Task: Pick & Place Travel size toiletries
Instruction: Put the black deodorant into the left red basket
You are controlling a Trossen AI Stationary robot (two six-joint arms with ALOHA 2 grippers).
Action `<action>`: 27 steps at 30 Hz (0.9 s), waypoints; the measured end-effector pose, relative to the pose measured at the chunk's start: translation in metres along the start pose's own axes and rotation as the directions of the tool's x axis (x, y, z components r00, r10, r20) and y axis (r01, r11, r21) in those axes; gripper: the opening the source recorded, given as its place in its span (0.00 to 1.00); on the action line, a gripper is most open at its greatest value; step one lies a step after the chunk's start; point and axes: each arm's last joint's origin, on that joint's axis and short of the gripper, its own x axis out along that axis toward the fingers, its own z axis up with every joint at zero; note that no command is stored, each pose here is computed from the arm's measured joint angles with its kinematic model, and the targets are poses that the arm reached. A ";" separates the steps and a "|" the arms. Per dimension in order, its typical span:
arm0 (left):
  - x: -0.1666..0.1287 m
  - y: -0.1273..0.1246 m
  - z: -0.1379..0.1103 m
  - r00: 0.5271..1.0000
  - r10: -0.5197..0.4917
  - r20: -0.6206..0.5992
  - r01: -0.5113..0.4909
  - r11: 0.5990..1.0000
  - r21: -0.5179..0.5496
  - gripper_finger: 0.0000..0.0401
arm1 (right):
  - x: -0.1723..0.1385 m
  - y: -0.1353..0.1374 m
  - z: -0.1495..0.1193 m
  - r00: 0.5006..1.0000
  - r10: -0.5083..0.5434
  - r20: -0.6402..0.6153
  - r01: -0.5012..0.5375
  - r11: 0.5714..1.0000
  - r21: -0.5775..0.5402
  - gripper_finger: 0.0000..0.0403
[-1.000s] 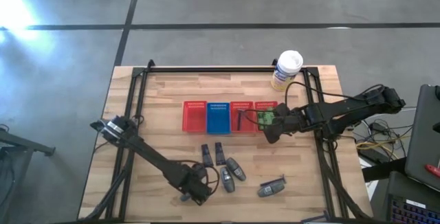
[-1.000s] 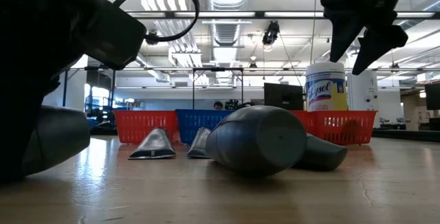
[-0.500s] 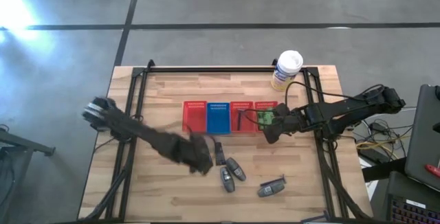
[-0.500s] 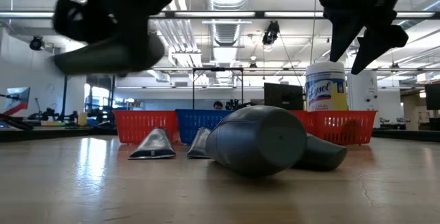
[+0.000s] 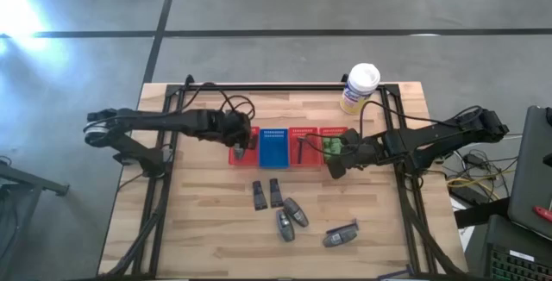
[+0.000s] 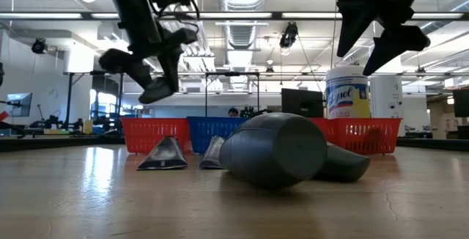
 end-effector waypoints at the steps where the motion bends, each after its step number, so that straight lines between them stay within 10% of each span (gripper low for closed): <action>1: 0.002 0.001 0.002 1.000 -0.014 -0.002 0.014 1.000 0.003 0.53 | 0.000 0.000 0.000 1.000 -0.003 -0.001 0.003 1.000 0.005 0.88; 12: -0.021 -0.046 0.026 0.858 -0.494 0.137 0.484 0.869 0.102 0.53 | -0.001 0.009 0.001 0.994 0.104 -0.034 -0.104 0.995 -0.006 0.84; 19: -0.008 -0.016 0.018 0.982 -0.167 0.089 0.165 0.986 0.028 0.53 | 0.000 0.013 0.005 0.989 0.146 0.005 -0.146 0.989 -0.005 0.80; 27: 0.024 0.011 0.011 0.999 -0.024 0.041 0.027 0.997 -0.070 0.53 | 0.001 0.011 0.007 0.991 0.135 0.013 -0.135 0.991 0.004 0.80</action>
